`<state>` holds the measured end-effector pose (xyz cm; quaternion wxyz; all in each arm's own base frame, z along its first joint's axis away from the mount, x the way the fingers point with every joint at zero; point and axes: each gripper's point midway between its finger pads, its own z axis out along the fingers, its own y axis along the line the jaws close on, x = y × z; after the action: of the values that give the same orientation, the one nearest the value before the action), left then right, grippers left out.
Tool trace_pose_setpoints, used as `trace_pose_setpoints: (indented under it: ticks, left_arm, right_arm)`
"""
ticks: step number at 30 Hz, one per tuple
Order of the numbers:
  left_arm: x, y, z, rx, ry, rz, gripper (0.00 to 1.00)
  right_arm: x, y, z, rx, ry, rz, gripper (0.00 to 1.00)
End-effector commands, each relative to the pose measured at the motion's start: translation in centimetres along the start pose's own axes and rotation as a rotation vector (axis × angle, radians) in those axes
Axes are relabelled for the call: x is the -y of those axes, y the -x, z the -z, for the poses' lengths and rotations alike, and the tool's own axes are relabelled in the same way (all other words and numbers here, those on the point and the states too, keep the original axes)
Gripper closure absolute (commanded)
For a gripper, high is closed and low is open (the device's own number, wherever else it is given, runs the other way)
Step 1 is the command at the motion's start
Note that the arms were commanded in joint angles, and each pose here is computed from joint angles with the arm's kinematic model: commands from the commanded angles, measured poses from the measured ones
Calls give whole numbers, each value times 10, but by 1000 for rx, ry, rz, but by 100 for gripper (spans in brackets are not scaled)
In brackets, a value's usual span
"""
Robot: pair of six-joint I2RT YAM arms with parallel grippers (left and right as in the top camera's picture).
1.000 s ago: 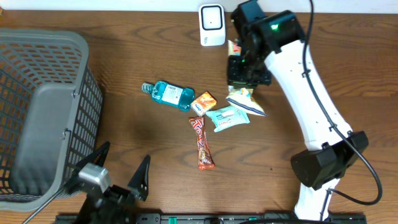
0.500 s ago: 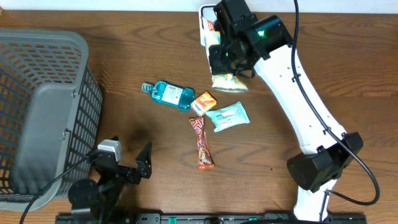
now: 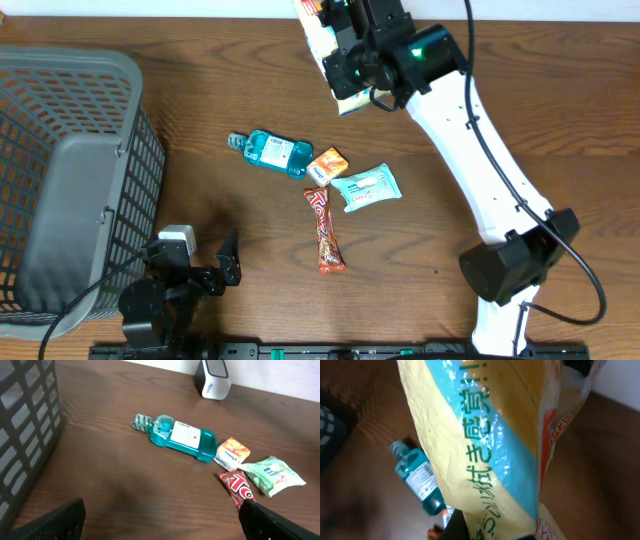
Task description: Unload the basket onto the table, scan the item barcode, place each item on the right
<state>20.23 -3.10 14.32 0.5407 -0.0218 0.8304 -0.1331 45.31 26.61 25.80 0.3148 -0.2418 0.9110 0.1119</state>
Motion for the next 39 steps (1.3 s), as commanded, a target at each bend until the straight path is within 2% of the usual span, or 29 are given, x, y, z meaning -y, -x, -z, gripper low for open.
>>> trace_pose_setpoints:
  ticks: [1, 3, 6, 10, 14, 18, 23, 29, 39]
  left_arm:
    - [0, -1, 1, -2, 4, -7, 2]
    - [-1, -3, 1, -12, 6, -4, 3]
    - [-2, -8, 1, -31, 9, 1, 2]
    - [-3, -17, 1, -66, 14, 10, 2]
    - [-5, -33, 3, -133, 25, 27, 2]
    - [-8, -56, 7, -224, 39, 51, 2]
    - [-9, -69, 11, -281, 48, 66, 2]
    - [-9, -71, 11, -290, 50, 68, 2]
    - [-9, -71, 11, -290, 50, 68, 2]
  right_arm:
    - [-9, 0, -29, -11, 53, 58, 99]
    - [-24, 0, -37, -9, 161, 52, 99]
    - [-27, 7, -45, 26, 225, 89, 99]
    - [-4, 34, -65, 148, 130, 228, 99]
    - [38, 62, -96, 256, -76, 217, 99]
    - [65, 73, -154, 365, -113, 202, 99]
    - [75, 82, -190, 485, -113, 207, 99]
    - [76, 72, -212, 484, -101, 170, 99]
    - [76, 80, -203, 508, -90, 119, 99]
